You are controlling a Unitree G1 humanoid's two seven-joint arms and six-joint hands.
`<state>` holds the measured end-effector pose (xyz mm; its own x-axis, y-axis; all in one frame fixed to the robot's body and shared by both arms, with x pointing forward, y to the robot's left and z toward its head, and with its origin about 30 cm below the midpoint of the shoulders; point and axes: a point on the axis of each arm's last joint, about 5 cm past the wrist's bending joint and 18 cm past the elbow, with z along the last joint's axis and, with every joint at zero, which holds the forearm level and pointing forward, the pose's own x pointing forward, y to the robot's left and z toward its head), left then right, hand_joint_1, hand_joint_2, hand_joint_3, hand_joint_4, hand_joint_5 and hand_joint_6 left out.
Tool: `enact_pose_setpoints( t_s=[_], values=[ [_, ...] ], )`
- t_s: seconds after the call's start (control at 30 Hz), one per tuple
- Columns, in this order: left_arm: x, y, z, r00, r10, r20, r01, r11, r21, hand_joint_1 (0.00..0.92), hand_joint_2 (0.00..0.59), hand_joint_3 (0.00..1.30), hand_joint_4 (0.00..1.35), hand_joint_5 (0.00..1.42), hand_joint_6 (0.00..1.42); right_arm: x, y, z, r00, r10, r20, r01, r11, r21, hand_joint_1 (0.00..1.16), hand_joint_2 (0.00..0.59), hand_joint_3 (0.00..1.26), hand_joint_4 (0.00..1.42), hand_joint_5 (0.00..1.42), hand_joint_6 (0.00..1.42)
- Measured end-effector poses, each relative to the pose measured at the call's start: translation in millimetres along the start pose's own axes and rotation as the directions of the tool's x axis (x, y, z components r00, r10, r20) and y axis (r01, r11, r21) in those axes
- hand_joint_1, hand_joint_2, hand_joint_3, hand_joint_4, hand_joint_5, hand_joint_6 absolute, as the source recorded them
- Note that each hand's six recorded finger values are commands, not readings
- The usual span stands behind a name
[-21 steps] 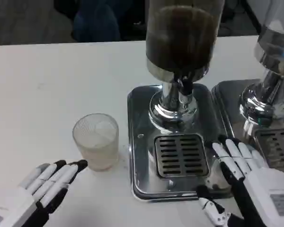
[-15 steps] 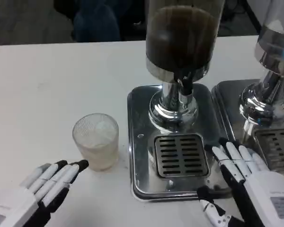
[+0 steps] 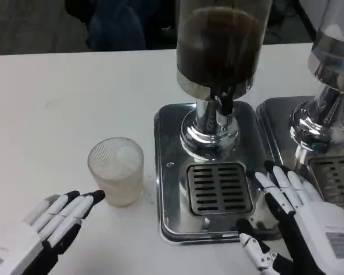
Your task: Grasp the cup under the faucet to collect the drink, then remove the cup.
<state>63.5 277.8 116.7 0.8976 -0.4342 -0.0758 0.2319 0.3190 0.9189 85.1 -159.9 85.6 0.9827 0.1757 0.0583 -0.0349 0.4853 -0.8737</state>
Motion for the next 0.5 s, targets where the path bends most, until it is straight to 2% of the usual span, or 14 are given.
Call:
enact_pose_setpoints(
  t_s=[0.2, 0.33, 0.4, 0.5],
  values=[
    [5.4, -1.6, -10.7, 0.990, 0.140, 0.021, -0.139, 0.989, -0.050, 0.000, 0.006, 0.00, 0.00, 0.00, 0.00, 2.4, 2.2, 3.9, 0.9995, -0.031, -0.004, 0.031, 0.999, 0.019, 0.22, 0.453, 0.15, 0.01, 0.00, 0.03],
    [18.1, -2.9, -18.9, 0.966, 0.258, 0.007, -0.257, 0.963, -0.087, 0.000, 0.000, 0.00, 0.00, 0.00, 0.00, 3.4, 3.4, 5.4, 0.9986, -0.052, -0.009, 0.053, 0.998, 0.029, 0.23, 0.453, 0.15, 0.01, 0.00, 0.04],
    [28.2, -3.6, -23.1, 0.956, 0.294, -0.009, -0.293, 0.951, -0.100, 0.000, 0.000, 0.00, 0.00, 0.00, 0.00, 4.9, 4.8, 5.9, 0.9985, -0.054, -0.006, 0.055, 0.998, 0.034, 0.23, 0.453, 0.15, 0.02, 0.00, 0.04],
    [39.0, -4.9, -28.2, 0.953, 0.303, -0.029, -0.304, 0.946, -0.115, 0.000, 0.000, 0.00, 0.00, 0.00, 0.00, 7.4, 7.3, 5.6, 0.9986, -0.052, -0.006, 0.052, 0.998, 0.040, 0.23, 0.453, 0.15, 0.03, 0.00, 0.05]
  ],
)
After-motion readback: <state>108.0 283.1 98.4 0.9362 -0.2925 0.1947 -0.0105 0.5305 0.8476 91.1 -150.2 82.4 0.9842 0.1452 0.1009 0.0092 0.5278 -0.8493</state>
